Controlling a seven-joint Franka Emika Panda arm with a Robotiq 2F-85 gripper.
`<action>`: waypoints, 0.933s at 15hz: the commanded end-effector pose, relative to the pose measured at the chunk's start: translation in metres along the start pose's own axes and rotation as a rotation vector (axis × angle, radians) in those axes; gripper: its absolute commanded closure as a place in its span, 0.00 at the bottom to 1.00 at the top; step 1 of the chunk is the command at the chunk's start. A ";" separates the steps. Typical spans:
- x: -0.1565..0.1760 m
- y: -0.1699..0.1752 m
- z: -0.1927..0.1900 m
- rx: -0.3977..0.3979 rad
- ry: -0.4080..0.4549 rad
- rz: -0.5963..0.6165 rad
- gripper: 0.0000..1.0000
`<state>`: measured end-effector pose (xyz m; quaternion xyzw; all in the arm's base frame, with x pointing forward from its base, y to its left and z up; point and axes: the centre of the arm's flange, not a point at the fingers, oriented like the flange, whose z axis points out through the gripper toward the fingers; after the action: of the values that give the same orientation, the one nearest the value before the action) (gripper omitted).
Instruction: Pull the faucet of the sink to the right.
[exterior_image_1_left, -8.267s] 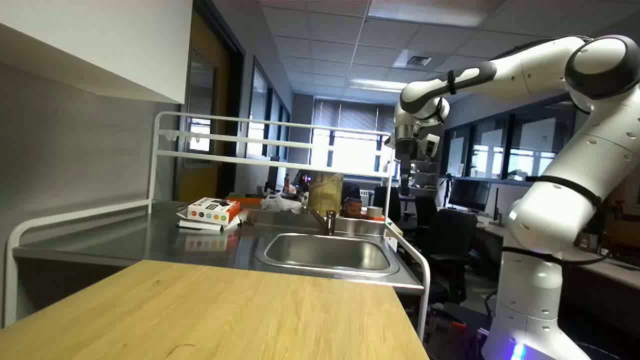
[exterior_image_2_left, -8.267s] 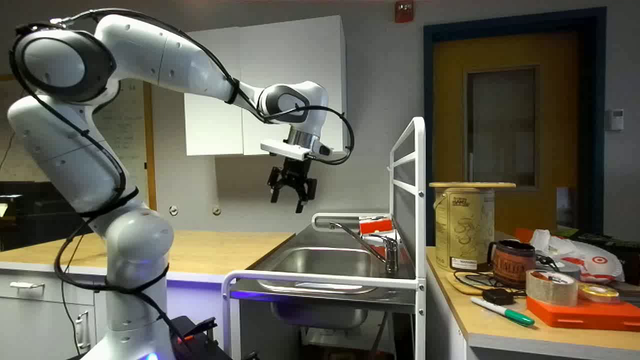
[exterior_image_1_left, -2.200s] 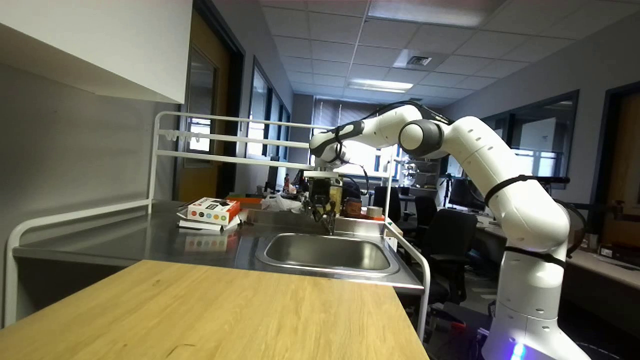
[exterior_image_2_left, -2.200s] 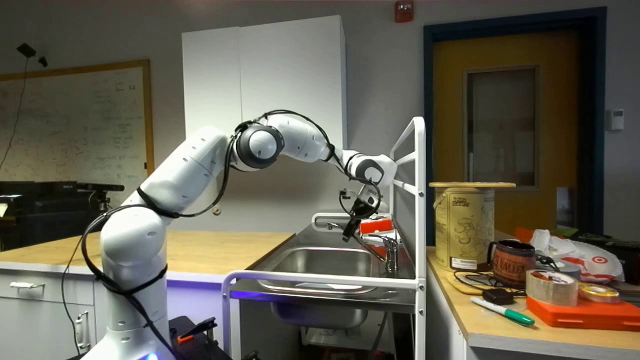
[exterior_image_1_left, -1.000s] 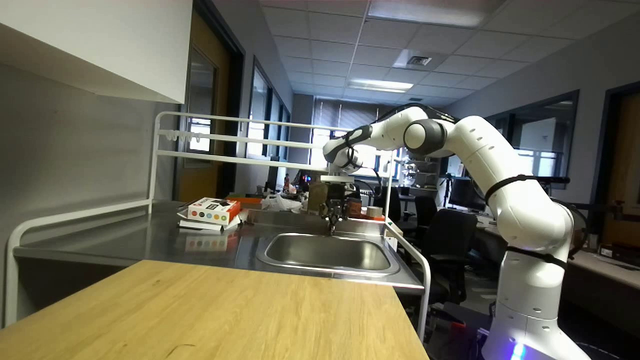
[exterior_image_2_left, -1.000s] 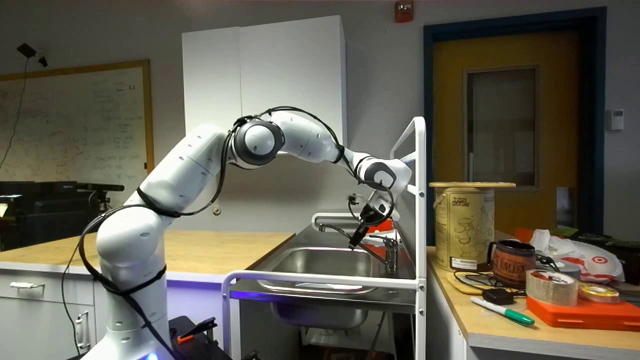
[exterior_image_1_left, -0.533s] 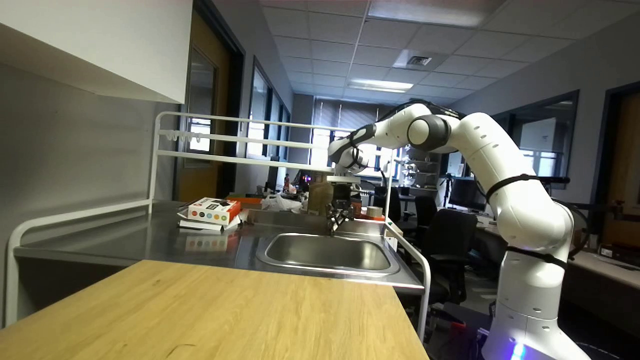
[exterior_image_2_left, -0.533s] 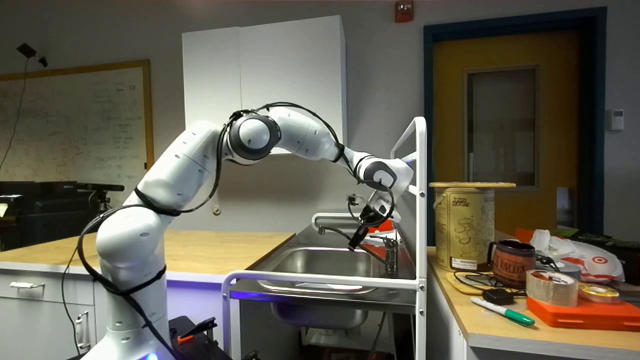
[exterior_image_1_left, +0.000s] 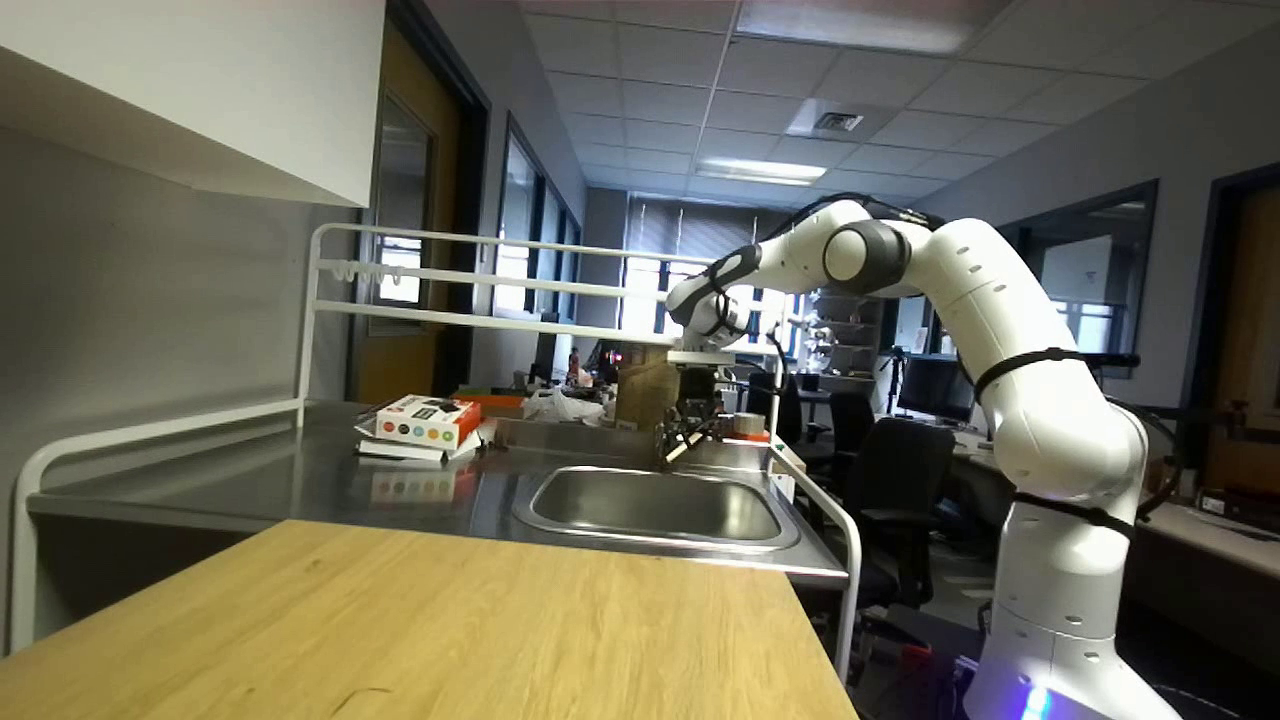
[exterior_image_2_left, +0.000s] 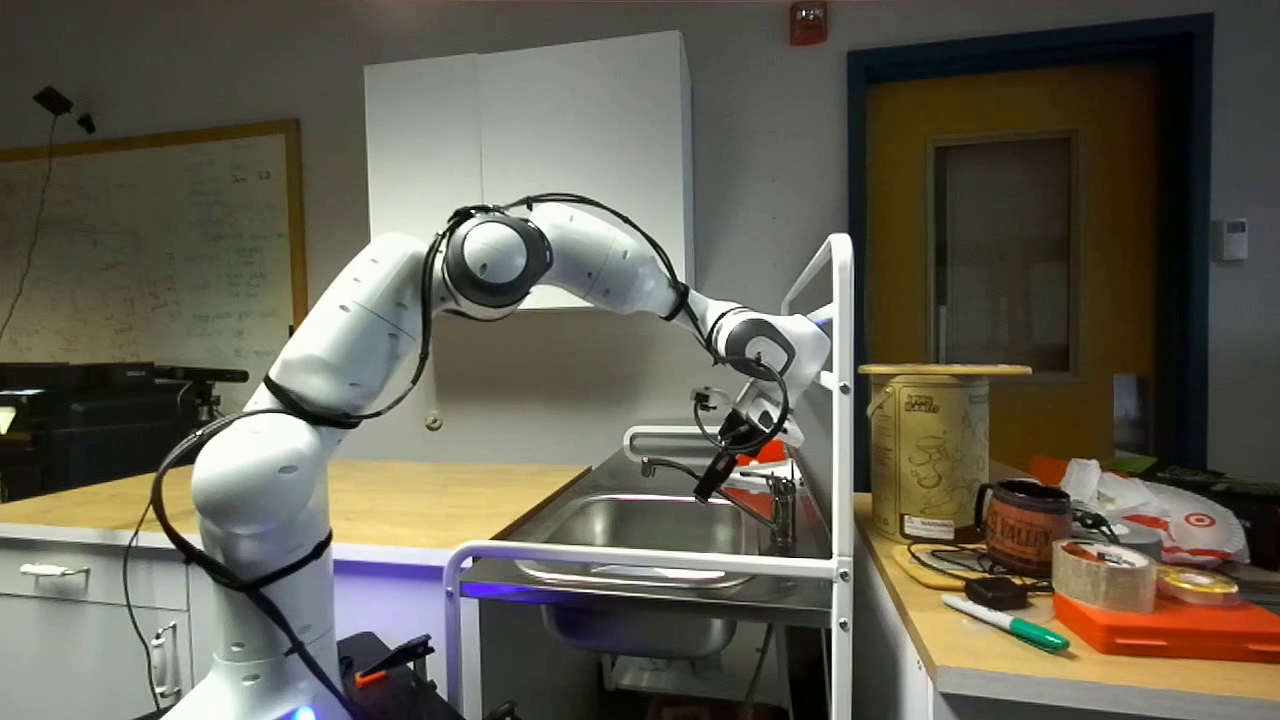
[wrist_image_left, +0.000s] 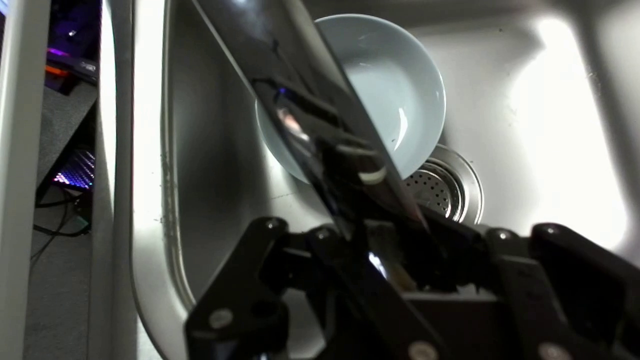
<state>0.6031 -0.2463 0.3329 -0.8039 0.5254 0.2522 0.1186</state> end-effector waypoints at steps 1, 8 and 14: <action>0.006 0.017 -0.008 0.018 -0.008 -0.002 0.95; -0.003 -0.004 -0.007 0.003 -0.006 -0.011 0.96; -0.023 -0.034 -0.006 -0.021 0.003 -0.046 0.95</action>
<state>0.6098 -0.2319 0.3331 -0.8113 0.5133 0.2547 0.1163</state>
